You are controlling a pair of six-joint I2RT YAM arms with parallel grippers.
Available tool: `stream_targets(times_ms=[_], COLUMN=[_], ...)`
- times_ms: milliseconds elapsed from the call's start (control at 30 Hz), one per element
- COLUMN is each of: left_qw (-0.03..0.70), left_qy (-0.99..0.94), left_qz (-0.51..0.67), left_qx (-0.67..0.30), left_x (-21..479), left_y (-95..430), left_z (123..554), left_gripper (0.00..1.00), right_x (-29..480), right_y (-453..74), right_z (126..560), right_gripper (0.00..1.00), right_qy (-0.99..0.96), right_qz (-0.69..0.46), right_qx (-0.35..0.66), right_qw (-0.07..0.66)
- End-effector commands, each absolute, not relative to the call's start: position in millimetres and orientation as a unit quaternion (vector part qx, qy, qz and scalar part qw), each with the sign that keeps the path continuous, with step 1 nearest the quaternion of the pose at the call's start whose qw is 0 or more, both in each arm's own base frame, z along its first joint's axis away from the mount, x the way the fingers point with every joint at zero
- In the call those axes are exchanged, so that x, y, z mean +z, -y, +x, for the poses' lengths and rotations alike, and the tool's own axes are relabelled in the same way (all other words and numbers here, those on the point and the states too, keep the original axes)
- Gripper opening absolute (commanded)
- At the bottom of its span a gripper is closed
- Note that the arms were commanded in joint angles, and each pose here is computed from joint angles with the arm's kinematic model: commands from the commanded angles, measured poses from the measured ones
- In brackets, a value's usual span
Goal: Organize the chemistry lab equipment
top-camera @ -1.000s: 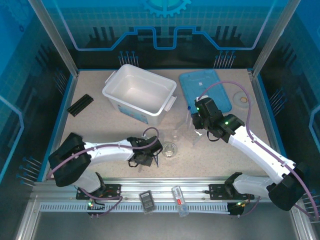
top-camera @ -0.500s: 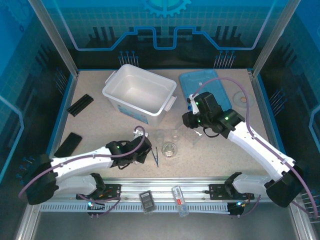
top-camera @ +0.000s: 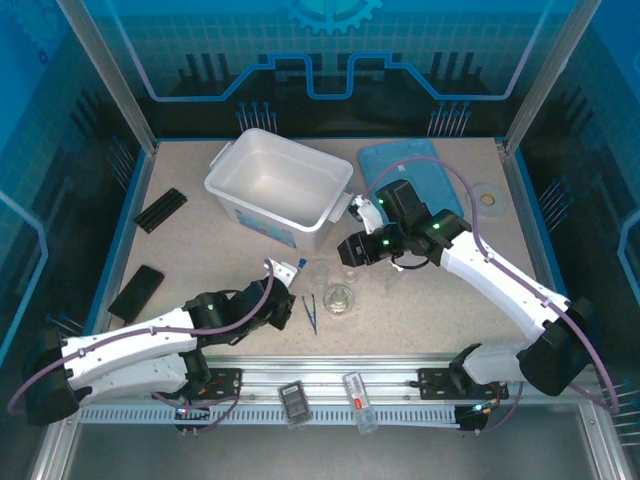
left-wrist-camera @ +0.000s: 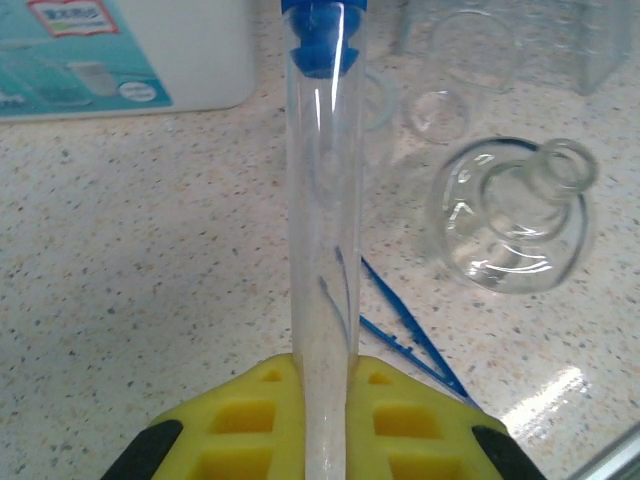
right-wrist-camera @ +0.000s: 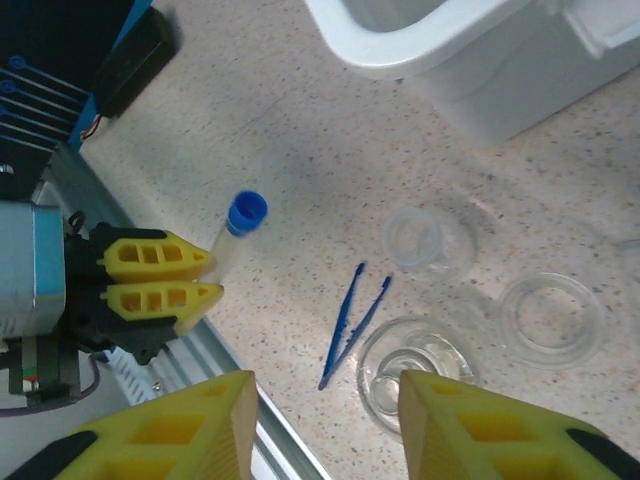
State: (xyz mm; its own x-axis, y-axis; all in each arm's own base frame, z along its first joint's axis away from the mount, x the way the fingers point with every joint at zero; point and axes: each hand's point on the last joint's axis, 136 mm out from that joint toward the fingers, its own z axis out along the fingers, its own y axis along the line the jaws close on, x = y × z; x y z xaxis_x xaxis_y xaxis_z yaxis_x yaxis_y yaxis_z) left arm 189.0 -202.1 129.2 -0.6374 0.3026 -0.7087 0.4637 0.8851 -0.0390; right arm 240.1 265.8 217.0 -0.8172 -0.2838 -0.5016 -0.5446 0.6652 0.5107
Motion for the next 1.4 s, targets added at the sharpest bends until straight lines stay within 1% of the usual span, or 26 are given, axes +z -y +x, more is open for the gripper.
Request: stream_targets(times_ms=[0, 67, 133, 533, 767, 967, 1200, 1367], left_qw=[0.398, 0.401, 0.403, 0.402, 0.406, 0.408, 0.410, 0.416], left_qy=[-0.881, -0.879, -0.876, -0.866, -0.861, -0.860, -0.859, -0.857], left_qz=[0.232, 0.236, 0.242, 0.269, 0.273, 0.274, 0.275, 0.271], left_qx=[-0.106, -0.105, -0.110, -0.128, -0.136, -0.139, -0.137, -0.140], left_x=[150.1, 153.1, 156.5, 162.1, 166.0, 167.8, 168.2, 172.3], left_y=[212.8, 215.4, 219.5, 236.3, 241.0, 243.0, 242.9, 243.3], left_z=[195.9, 196.4, 196.1, 192.3, 191.7, 192.2, 192.8, 193.9], left_gripper=[0.12, 0.11, 0.12, 0.11, 0.12, 0.12, 0.12, 0.12], right_x=[232.4, 232.0, 229.6, 221.4, 214.0, 210.0, 207.5, 202.5], right_y=[-281.2, -285.2, -288.4, -307.0, -315.9, -321.2, -326.5, -328.3], right_z=[235.8, 234.6, 233.9, 233.4, 233.1, 231.1, 227.0, 225.2], right_gripper=[0.49, 0.57, 0.59, 0.60, 0.60, 0.58, 0.51, 0.49], right_qy=[-0.872, -0.868, -0.866, -0.850, -0.847, -0.844, -0.838, -0.837], right_qz=[-0.246, -0.249, -0.252, -0.245, -0.249, -0.251, -0.253, -0.250], right_qx=[0.381, 0.391, 0.398, 0.446, 0.454, 0.461, 0.473, 0.478], right_qw=[0.186, 0.177, 0.169, 0.138, 0.121, 0.111, 0.101, 0.093])
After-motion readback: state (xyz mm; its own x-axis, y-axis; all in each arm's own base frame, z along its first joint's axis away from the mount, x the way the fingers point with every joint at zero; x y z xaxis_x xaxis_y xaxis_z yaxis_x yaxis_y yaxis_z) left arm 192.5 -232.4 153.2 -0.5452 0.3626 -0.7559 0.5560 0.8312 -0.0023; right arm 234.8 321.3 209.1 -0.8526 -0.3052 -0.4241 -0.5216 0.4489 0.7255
